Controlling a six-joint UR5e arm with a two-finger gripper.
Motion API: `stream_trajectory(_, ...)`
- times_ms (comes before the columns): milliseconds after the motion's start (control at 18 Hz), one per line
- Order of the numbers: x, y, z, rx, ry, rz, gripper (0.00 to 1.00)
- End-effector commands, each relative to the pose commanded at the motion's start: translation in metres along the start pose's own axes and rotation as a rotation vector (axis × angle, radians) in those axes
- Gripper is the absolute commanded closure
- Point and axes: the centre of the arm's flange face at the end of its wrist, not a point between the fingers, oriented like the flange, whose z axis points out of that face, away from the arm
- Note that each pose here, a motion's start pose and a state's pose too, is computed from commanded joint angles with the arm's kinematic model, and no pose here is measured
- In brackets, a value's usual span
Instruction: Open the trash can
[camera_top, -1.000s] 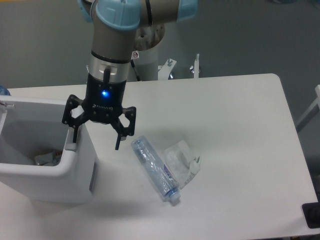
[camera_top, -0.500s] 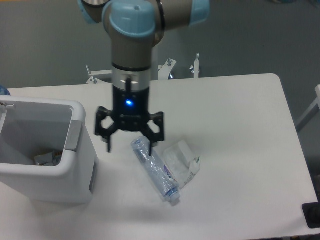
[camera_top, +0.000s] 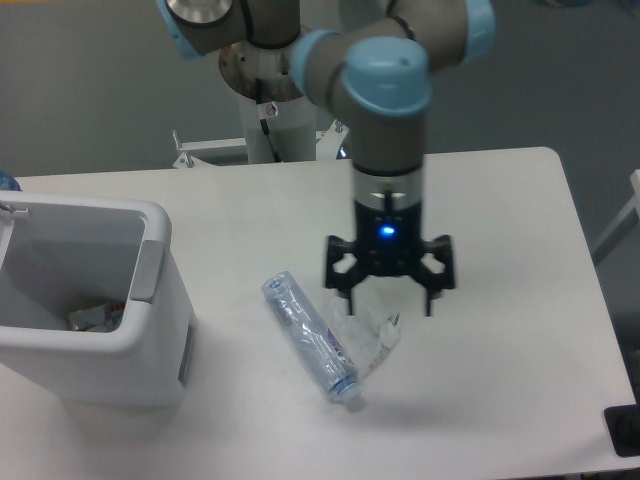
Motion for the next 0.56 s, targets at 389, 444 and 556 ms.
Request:
stream_trajectory(389, -0.007, 0.019, 0.015, -0.101, -0.017, 0.245, 0.00)
stream_trajectory(444, -0.006, 0.021, 0.017, -0.114, -0.020, 0.251, 0.00)
stream_trajectory(556, -0.002, 0.024, 0.021, -0.121, -0.013, 0.250, 0.00)
